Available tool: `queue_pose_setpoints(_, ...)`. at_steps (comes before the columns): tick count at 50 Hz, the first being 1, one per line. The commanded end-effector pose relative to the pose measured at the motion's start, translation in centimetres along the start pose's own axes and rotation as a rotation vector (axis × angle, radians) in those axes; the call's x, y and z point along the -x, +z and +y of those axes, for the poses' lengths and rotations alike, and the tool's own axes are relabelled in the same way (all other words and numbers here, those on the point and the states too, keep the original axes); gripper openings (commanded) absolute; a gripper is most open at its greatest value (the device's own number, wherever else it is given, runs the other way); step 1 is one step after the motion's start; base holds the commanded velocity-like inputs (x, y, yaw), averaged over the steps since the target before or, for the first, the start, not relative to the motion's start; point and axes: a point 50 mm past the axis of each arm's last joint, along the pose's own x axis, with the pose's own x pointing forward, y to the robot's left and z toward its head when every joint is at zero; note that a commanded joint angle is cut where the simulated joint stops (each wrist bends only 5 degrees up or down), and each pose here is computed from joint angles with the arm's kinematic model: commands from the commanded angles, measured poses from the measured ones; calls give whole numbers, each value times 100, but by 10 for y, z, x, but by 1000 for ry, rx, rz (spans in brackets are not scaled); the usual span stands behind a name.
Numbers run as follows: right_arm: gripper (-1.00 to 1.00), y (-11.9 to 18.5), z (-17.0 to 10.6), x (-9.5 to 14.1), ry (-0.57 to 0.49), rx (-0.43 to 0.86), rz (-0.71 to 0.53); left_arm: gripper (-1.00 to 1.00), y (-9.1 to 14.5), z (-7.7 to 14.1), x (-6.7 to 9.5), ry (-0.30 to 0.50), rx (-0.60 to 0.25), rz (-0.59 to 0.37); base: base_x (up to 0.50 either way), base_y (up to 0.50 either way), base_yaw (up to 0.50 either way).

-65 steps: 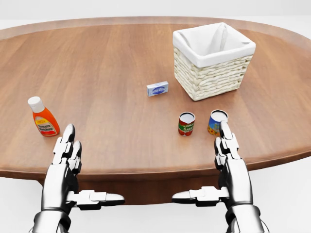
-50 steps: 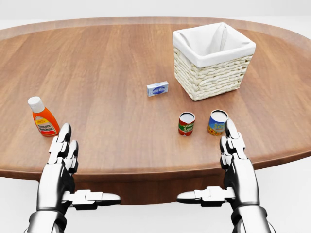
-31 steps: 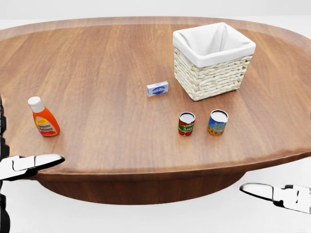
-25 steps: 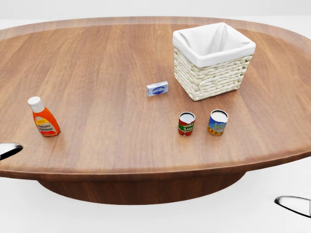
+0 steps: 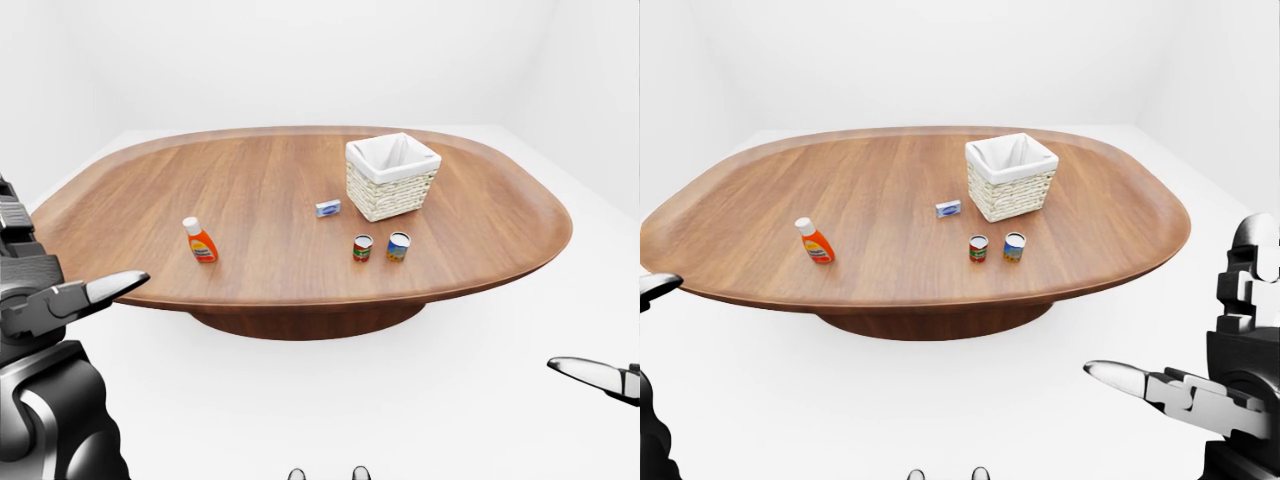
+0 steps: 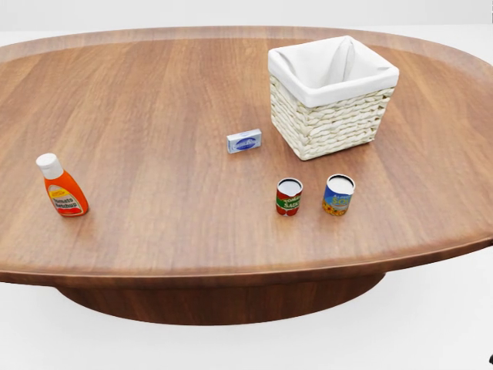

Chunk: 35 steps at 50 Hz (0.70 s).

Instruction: Pick up the tomato sauce, and put it in the basket.

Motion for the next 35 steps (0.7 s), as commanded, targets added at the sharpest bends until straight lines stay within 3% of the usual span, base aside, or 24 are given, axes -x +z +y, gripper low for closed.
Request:
queue_pose_setpoints(1,100,1,3,0,13,-12,18,100,1,0,1,-4,-6,-2,0,-24,0)
queue_pose_setpoints(35,100,-1,4,3,25,-4,44,100,2,-3,3,-18,10,-3,0,-25,0)
